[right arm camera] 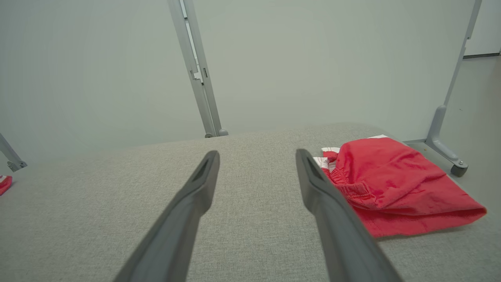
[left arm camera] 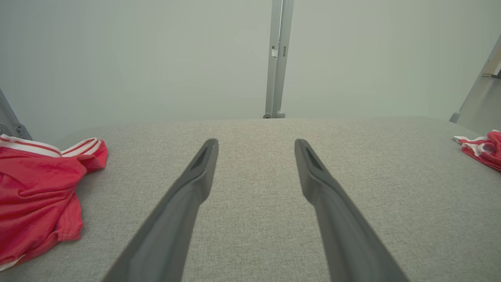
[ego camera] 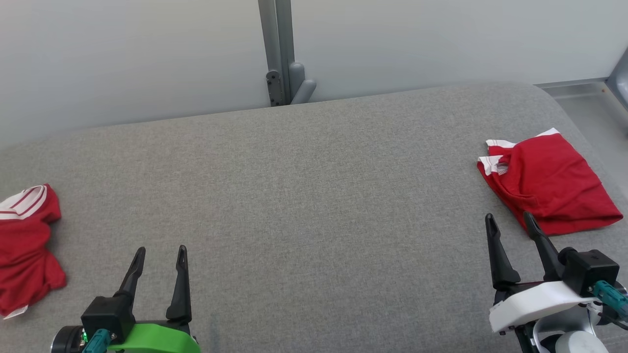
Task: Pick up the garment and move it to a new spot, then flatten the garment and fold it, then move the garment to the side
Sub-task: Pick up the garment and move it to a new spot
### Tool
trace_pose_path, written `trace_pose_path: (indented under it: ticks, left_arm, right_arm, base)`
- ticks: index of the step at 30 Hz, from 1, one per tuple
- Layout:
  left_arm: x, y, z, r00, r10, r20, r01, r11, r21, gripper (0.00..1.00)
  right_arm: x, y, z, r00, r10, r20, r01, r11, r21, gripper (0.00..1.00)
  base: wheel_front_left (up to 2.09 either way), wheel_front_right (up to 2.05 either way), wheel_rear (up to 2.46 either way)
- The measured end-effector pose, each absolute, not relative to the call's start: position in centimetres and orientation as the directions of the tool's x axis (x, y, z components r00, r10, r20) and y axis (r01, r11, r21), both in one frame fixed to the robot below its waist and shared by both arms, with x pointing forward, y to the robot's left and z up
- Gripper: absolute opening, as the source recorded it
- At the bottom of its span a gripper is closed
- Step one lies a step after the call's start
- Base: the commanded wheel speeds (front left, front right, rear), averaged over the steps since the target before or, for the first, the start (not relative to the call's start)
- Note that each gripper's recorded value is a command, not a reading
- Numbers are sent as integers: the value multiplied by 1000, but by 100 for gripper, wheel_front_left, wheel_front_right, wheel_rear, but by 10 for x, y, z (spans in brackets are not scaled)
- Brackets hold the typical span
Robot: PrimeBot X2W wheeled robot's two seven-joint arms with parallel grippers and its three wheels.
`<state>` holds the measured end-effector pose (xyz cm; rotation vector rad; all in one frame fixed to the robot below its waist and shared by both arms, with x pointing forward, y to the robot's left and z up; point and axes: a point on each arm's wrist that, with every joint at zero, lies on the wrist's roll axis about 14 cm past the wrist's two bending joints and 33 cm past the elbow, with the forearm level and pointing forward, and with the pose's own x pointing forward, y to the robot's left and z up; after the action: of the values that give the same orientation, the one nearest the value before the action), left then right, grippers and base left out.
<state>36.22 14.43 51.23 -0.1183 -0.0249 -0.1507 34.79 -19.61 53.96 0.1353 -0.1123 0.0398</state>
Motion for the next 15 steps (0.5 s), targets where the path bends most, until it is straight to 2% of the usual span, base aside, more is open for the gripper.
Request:
trace_pose_path:
  ticks: [7, 15]
  left_arm:
    - [362, 148, 514, 990, -136, 39, 140, 983, -119, 100]
    - [361, 172, 527, 995, -45, 89, 57, 989, -136, 100]
  right_arm:
    - [349, -193, 539, 993, 40, 115, -55, 989, 137, 100]
    - [359, -175, 545, 987, 94, 131, -112, 984, 137, 100]
  base:
    - [0, 0, 0]
    - [0, 0, 0]
